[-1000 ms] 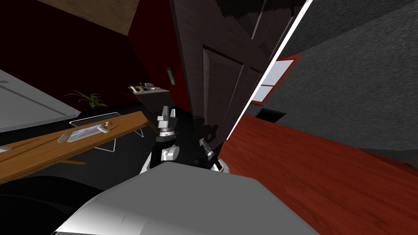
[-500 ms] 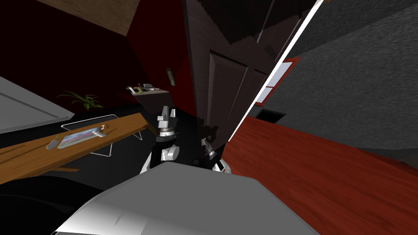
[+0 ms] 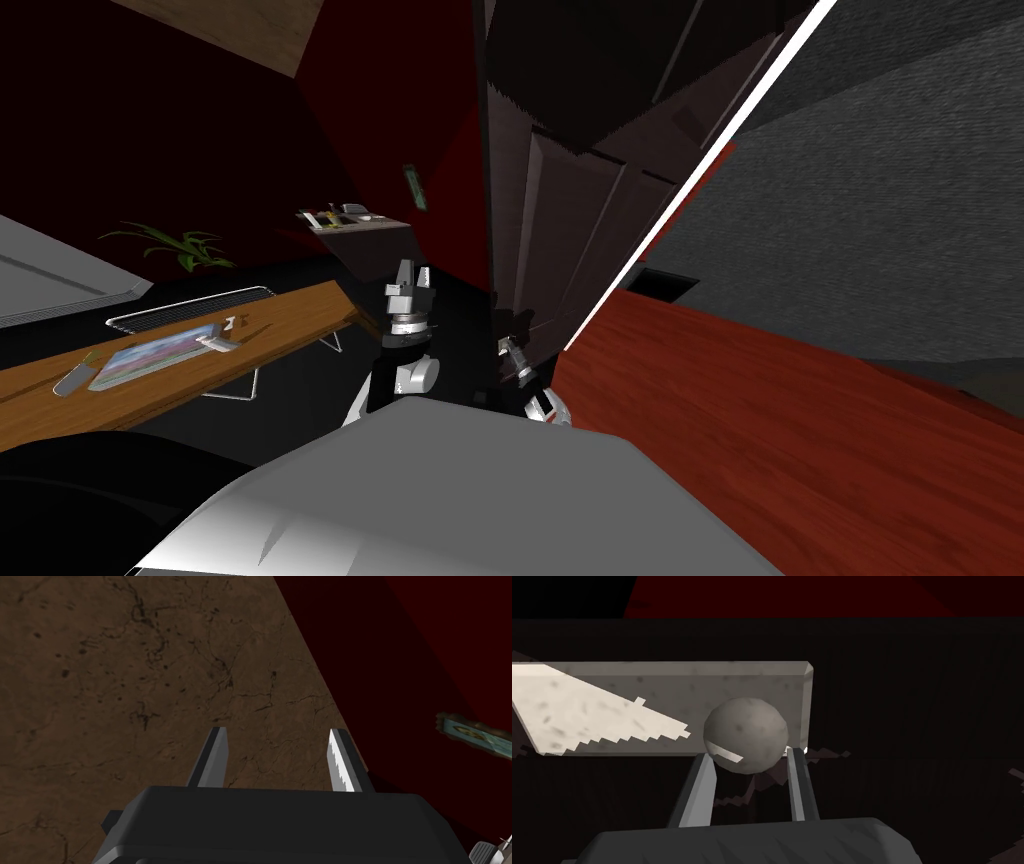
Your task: Push the door open
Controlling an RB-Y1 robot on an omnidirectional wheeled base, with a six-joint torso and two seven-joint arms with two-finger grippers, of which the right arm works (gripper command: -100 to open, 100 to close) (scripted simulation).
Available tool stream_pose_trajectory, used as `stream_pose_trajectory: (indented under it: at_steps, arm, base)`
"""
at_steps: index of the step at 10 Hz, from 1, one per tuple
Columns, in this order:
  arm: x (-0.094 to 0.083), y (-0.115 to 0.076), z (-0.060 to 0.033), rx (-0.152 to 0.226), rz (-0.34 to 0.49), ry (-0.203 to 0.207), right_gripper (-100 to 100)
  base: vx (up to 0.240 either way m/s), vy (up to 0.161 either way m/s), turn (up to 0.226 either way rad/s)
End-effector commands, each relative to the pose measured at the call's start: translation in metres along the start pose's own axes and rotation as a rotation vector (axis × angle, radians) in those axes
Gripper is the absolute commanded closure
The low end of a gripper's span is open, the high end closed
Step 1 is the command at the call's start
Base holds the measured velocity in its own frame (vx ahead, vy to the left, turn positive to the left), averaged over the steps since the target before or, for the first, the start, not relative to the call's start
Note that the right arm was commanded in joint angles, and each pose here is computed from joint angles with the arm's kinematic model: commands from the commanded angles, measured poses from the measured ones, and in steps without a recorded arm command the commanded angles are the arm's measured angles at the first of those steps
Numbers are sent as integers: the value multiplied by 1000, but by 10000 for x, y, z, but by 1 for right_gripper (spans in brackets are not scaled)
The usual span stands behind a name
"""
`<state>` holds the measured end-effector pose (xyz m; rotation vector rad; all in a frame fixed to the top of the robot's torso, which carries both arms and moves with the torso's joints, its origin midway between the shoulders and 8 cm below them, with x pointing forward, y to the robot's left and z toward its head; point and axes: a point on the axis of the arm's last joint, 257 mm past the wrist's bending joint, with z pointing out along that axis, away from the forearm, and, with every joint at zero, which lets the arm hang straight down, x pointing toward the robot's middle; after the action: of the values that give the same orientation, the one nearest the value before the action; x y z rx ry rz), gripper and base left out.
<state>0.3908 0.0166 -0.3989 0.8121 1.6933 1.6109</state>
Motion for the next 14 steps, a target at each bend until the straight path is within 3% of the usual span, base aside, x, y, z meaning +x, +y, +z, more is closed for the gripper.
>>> stream_pose_trajectory:
  at_steps: [1,2,3,9,14]
  arm:
    - [-73,-39,-1,5,-4,-14,100]
    - [-218,-46,-14,6,-6,-45,100]
    - [-123,-13,-11,-6,4,-27,-100]
    - [-59,43,0,-20,28,-27,-100]
    - [-111,44,-13,-25,20,-39,-100]
  base:
    - [39,49,-9]
    - [95,101,-74]
    - [-90,6,-115]
    - [-206,-77,-30]
    - [153,115,22]
